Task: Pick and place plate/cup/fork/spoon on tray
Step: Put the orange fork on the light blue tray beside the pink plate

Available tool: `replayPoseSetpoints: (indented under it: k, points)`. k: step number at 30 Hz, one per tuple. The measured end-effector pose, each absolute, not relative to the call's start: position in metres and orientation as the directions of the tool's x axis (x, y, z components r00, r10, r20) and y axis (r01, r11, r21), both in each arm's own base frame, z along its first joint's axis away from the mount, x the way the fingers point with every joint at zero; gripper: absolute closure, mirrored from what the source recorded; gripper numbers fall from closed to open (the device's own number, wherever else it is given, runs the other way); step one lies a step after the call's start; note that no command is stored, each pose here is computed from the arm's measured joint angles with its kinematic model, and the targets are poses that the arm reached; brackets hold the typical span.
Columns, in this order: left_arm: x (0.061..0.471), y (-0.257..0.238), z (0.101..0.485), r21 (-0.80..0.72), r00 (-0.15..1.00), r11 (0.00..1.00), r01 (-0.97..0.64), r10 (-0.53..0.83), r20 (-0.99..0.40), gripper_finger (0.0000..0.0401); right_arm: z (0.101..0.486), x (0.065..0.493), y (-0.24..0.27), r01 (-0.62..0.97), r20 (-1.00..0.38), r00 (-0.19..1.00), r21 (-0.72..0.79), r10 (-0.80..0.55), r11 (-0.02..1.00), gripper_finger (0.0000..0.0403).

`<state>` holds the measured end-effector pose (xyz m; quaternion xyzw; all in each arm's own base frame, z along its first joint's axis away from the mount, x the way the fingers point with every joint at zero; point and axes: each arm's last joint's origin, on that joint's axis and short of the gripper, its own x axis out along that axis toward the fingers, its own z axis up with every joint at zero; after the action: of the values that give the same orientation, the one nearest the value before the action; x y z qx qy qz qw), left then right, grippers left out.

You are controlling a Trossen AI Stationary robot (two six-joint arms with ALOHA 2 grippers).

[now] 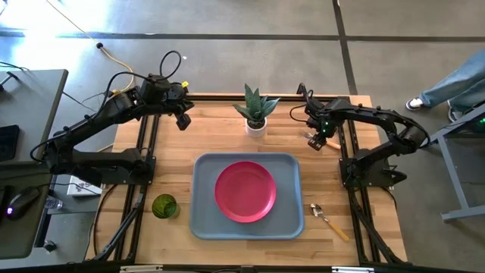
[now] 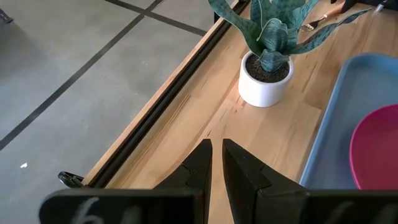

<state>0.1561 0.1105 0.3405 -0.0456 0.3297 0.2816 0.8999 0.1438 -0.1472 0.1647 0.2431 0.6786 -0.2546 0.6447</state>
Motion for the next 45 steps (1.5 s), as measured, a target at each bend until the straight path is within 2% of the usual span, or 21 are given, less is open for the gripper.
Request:
replayPoseSetpoints:
  k: [13,22,26,30,39,45]
  points:
    - [0.156,0.110,0.341,0.105,0.624,0.838,-0.536,0.477,-0.619,0.0371,0.164,0.144,-0.149,0.659,-0.999,-0.047,-0.021,0.013,0.752,0.0227]
    - [0.156,0.111,0.341,0.105,0.624,0.838,-0.536,0.477,-0.619,0.0371,0.140,0.147,-0.154,0.665,-0.984,-0.164,-0.056,0.073,0.745,0.0227]
    - [0.156,0.110,0.341,0.105,0.624,0.838,-0.536,0.477,-0.619,0.0371,0.135,0.147,-0.154,0.665,-0.979,-0.177,-0.045,0.098,0.746,0.0229]
    - [0.156,0.110,0.341,0.105,0.624,0.838,-0.536,0.477,-0.619,0.0371,0.133,0.148,-0.155,0.665,-0.977,-0.183,-0.037,0.114,0.746,0.0258]
    - [0.156,0.110,0.340,0.106,0.624,0.838,-0.536,0.477,-0.619,0.0371,0.134,0.150,-0.156,0.701,-0.977,-0.186,-0.054,0.109,0.711,0.0373]
    - [0.156,0.110,0.340,0.105,0.624,0.838,-0.536,0.477,-0.619,0.0371,0.135,0.149,-0.155,0.759,-0.973,-0.181,-0.047,0.141,0.649,0.0382]
